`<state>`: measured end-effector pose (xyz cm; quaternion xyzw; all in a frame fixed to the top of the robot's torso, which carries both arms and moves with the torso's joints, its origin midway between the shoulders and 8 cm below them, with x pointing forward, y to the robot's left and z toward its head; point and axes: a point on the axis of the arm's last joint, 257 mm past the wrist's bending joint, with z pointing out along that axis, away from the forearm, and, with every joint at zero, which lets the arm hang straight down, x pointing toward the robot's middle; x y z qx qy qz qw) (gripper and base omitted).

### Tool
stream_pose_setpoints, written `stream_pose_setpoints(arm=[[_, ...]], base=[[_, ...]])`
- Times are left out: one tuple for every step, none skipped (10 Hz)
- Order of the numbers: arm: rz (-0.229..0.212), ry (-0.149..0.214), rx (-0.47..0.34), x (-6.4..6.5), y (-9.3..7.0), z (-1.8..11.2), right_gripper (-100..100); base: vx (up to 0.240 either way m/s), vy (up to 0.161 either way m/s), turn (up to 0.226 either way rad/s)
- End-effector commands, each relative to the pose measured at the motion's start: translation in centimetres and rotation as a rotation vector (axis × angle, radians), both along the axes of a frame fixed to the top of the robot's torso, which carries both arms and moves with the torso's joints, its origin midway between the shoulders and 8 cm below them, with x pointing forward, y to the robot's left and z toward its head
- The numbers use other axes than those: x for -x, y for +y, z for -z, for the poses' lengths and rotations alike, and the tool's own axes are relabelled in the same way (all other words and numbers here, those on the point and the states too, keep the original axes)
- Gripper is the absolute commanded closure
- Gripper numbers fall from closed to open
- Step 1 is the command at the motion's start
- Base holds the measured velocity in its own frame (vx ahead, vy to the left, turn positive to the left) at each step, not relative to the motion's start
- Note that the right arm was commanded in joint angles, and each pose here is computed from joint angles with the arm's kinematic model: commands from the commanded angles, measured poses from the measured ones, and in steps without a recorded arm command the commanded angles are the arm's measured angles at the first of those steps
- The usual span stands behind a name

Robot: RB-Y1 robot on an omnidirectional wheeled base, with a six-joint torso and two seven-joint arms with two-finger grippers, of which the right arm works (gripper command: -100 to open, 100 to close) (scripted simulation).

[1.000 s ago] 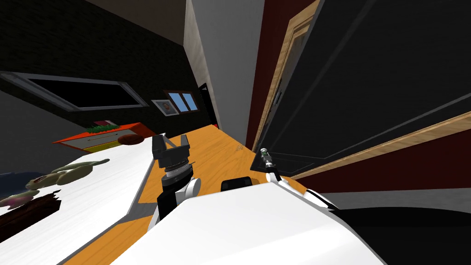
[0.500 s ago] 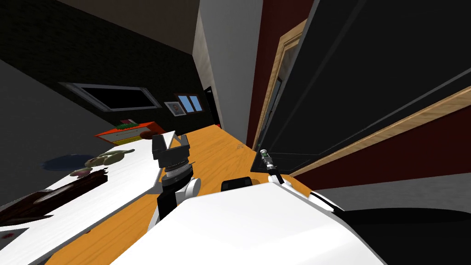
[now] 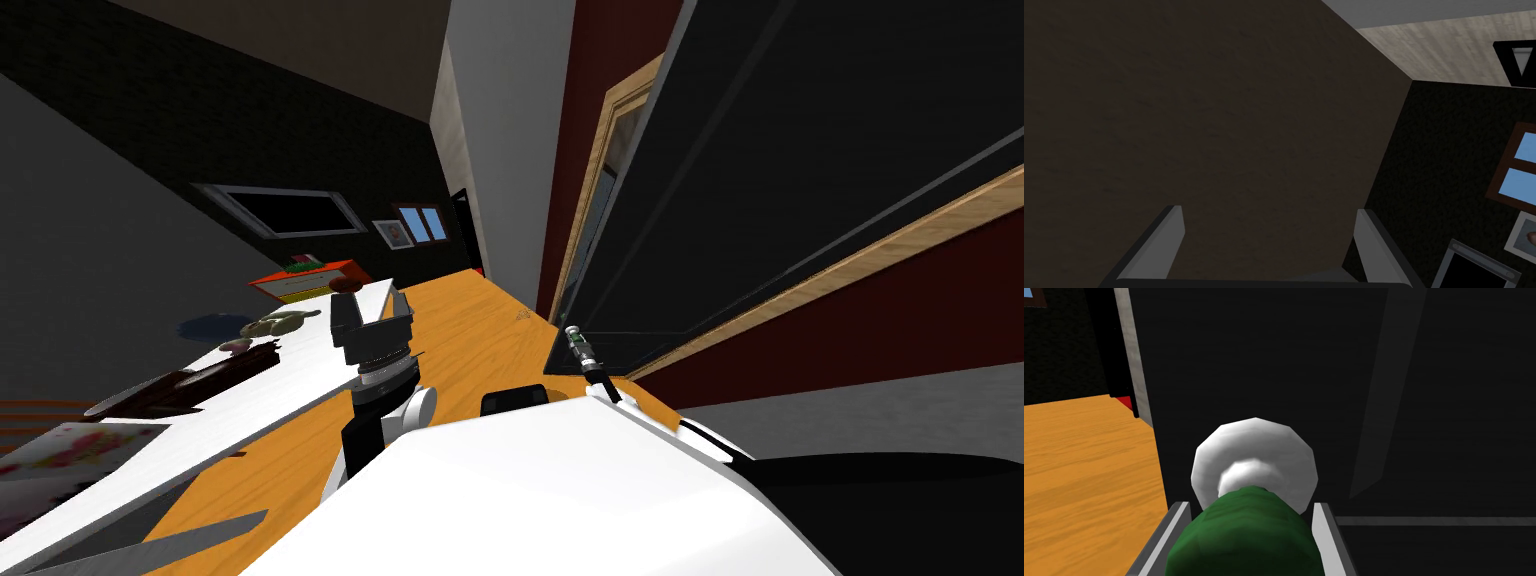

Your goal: Pull the door open

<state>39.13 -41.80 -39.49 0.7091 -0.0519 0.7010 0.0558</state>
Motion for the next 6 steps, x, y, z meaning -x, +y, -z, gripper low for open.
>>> stream_pose_setpoints(arm=[[-0.023, -0.007, 0.0, 0.5, 0.3, -0.1, 100], [-0.035, -0.008, 0.0, 0.8, 0.4, -0.2, 100], [-0.049, -0.009, 0.0, 1.1, 0.5, -0.2, 100], [-0.071, -0.011, -0.001, 1.7, 0.6, -0.2, 100], [-0.085, -0.011, -0.001, 2.0, 0.7, -0.3, 100], [-0.098, -0.012, -0.002, 2.4, 0.8, -0.3, 100]], base=[[-0.224, -0.056, 0.136], [-0.22, -0.056, 0.098], [-0.23, -0.042, 0.097], [-0.25, -0.029, 0.13], [-0.206, -0.032, 0.124], [-0.188, -0.057, 0.086]])
